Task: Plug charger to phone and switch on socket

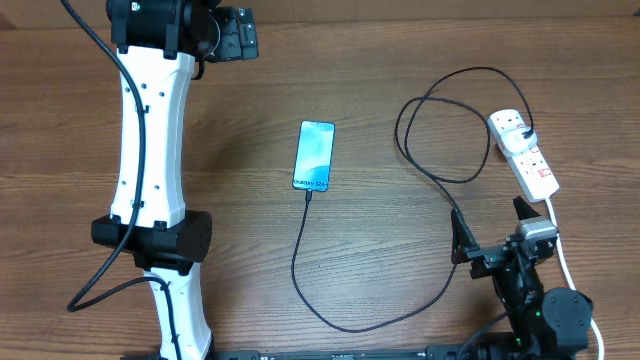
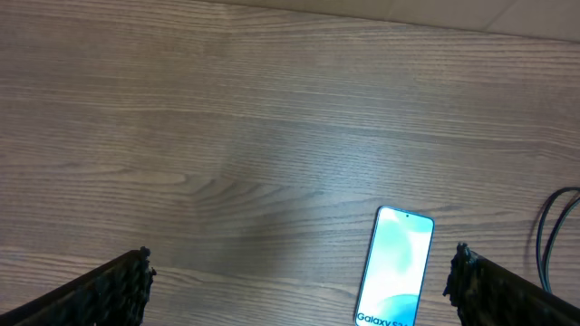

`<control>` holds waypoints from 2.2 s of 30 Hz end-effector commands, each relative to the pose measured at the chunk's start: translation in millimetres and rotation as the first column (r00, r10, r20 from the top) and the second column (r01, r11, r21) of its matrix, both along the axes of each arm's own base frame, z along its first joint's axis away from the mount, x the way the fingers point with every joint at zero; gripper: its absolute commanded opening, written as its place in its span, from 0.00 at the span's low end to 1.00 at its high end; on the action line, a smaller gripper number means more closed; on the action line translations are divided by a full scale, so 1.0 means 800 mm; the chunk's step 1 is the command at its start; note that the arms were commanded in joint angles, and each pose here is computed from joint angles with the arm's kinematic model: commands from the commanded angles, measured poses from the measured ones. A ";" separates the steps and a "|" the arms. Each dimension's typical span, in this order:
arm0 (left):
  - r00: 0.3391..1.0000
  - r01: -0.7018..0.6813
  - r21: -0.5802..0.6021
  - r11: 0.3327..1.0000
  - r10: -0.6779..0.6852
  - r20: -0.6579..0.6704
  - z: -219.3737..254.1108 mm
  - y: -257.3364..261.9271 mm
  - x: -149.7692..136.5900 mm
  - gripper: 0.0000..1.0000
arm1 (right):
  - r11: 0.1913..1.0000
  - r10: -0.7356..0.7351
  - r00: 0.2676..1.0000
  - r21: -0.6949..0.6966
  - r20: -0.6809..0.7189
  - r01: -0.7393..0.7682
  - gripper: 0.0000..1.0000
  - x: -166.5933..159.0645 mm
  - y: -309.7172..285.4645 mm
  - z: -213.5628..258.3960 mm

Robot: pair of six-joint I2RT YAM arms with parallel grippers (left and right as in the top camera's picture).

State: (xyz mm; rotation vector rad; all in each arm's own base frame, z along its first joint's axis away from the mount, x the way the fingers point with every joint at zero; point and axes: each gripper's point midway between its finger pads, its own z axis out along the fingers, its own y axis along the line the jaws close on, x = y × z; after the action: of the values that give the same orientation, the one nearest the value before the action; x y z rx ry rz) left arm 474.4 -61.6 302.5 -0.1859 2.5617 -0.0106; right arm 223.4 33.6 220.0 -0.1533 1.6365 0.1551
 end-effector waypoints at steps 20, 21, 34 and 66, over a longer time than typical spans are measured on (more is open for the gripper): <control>1.000 -0.018 0.007 1.000 0.019 -0.007 -0.005 0.005 0.003 1.00 | 1.000 -0.002 0.991 -0.009 0.135 0.003 1.00 0.024 0.002 -0.037; 1.000 -0.018 0.007 1.000 0.019 -0.007 -0.005 0.005 0.003 1.00 | 1.000 -0.008 0.991 -0.008 0.133 0.009 1.00 0.025 0.001 -0.038; 1.000 -0.018 0.007 1.000 0.019 -0.007 -0.005 0.005 0.003 1.00 | 0.999 -0.051 0.997 -0.001 0.051 0.051 1.00 0.026 -0.007 -0.062; 1.000 -0.018 0.007 1.000 0.019 -0.007 -0.005 0.005 0.003 1.00 | 0.995 -0.101 0.994 -0.015 0.048 0.102 1.00 0.028 -0.018 -0.064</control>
State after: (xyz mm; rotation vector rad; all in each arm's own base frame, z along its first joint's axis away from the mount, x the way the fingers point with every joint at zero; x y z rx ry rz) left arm 474.3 -61.6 302.4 -0.1859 2.5621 -0.0105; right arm 245.7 19.4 170.5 -0.0822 1.6009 0.0687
